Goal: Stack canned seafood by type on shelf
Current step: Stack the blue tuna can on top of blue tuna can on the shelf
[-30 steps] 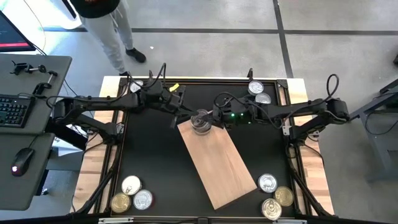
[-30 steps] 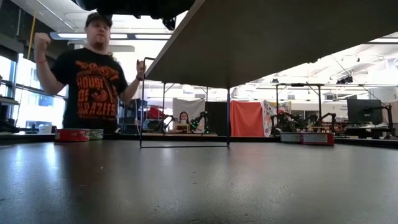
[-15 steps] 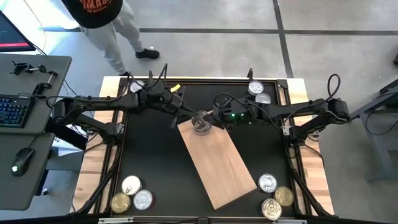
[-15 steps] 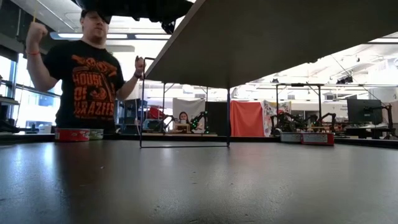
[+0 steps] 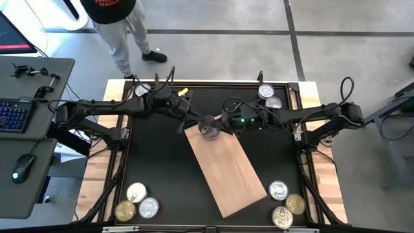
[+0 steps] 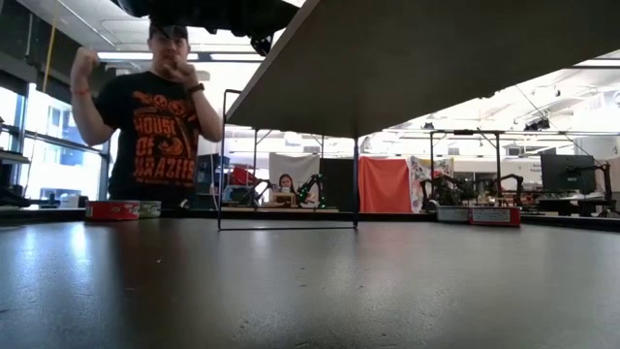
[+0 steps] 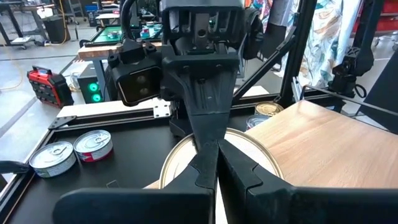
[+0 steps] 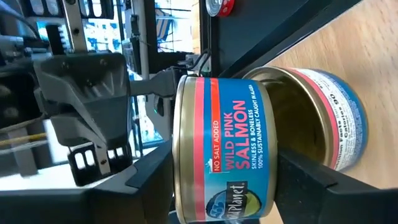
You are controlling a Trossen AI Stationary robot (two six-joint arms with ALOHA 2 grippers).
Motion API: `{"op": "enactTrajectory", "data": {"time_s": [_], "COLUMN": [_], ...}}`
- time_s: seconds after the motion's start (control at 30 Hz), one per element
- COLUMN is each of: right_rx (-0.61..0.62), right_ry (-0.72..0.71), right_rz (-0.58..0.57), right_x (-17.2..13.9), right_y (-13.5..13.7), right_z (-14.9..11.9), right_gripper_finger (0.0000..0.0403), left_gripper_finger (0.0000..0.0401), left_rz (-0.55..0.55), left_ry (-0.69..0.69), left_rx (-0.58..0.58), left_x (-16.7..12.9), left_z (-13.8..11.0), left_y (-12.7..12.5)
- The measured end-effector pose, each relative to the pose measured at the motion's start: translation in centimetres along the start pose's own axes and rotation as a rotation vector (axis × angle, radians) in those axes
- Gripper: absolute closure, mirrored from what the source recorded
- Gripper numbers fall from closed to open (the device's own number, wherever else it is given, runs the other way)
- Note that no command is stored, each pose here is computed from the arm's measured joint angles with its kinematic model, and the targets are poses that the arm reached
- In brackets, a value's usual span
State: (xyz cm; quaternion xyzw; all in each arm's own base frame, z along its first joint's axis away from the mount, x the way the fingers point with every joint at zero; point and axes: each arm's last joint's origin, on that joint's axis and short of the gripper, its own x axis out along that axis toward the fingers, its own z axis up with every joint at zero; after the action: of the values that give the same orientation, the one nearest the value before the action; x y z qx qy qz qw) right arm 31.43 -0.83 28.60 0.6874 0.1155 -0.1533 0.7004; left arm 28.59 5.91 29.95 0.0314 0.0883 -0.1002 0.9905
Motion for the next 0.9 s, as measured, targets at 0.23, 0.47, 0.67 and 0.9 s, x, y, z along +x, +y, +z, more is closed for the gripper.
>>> {"op": "enactTrajectory", "data": {"time_s": [0.23,0.47,0.67,0.9], "right_rx": [-0.043,-0.036,-0.029,-0.035], "right_ry": [0.011,0.013,0.007,0.036], "right_rz": [-0.002,-0.028,-0.028,0.000], "right_x": [0.00,-0.01,0.00,-0.01], "right_y": [-0.02,-0.27,-0.28,0.06], "right_z": [-0.11,-0.19,-0.18,-0.15], "right_gripper_finger": [0.0183,0.0154,0.0105,0.0070], "left_gripper_finger": [0.0401,0.0401,0.0401,0.0401], "left_rz": [0.000,0.000,0.001,0.000], "left_ry": [0.000,0.000,0.000,-0.001], "left_rx": [-0.008,-0.035,-0.042,-0.051], "left_x": [0.00,0.00,0.00,0.00], "left_z": [0.00,-0.01,-0.01,0.00], "left_y": [0.00,0.00,0.01,0.00]}}
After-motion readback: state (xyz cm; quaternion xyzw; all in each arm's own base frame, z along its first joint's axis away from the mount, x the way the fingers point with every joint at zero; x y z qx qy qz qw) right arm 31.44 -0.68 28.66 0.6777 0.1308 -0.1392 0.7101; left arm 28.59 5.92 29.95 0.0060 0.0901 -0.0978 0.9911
